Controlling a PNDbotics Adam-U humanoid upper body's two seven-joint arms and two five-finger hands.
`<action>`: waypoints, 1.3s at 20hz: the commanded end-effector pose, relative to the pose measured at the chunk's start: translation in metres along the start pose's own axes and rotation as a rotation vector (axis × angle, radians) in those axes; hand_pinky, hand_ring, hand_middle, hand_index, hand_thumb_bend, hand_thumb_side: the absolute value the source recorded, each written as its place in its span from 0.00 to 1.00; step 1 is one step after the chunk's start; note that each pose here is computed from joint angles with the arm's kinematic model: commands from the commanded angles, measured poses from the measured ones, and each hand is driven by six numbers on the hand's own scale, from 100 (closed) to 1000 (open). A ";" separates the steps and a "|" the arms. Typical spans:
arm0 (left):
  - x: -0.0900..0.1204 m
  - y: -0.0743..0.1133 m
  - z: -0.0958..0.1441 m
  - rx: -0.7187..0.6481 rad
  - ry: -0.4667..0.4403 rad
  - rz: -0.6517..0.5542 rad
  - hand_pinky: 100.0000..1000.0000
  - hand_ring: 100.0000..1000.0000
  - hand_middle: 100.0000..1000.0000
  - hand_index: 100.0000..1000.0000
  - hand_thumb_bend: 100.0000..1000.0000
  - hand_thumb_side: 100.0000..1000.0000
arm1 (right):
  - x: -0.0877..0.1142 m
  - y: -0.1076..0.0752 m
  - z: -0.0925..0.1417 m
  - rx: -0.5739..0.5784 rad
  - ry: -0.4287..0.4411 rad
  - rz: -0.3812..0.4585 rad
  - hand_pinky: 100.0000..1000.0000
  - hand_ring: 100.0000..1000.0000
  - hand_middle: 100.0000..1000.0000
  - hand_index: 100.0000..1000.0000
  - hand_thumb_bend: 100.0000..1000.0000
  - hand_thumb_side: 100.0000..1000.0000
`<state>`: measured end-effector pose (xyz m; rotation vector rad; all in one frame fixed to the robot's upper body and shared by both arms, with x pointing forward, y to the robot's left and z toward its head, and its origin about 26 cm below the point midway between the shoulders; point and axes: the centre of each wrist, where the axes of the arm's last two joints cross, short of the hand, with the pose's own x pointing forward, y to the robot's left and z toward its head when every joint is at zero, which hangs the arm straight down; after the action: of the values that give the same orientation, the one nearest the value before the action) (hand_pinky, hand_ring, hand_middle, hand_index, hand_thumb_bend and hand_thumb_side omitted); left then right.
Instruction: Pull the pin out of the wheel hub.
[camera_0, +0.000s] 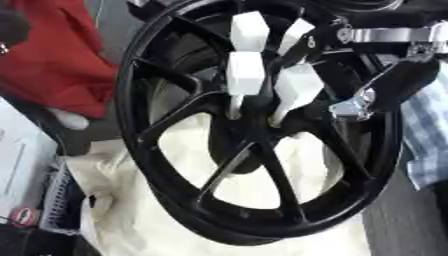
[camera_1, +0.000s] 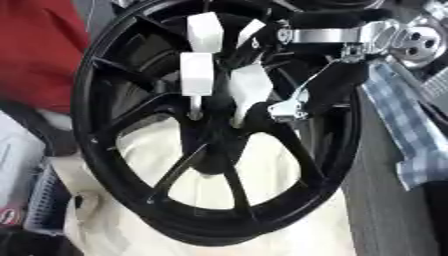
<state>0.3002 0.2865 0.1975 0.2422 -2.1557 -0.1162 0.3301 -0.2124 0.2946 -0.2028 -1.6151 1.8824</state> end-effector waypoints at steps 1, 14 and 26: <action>0.007 0.001 -0.003 -0.002 -0.029 -0.008 0.80 0.69 0.59 0.75 0.00 0.66 | -0.003 -0.006 0.006 -0.017 0.028 0.026 0.85 0.88 0.77 0.86 0.27 0.42; 0.007 0.001 -0.003 -0.002 -0.029 -0.008 0.80 0.68 0.59 0.75 0.00 0.66 | -0.008 -0.006 0.007 -0.036 0.048 0.023 0.83 0.83 0.73 0.80 0.22 0.32; 0.008 0.001 -0.004 -0.008 -0.035 -0.008 0.80 0.68 0.59 0.75 0.00 0.66 | -0.014 -0.006 0.013 -0.020 0.041 0.044 0.83 0.85 0.74 0.82 0.18 0.05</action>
<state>0.3005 0.2850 0.1973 0.2353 -2.1552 -0.1178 0.3380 -0.2222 0.2887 -0.2336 -1.6110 1.8804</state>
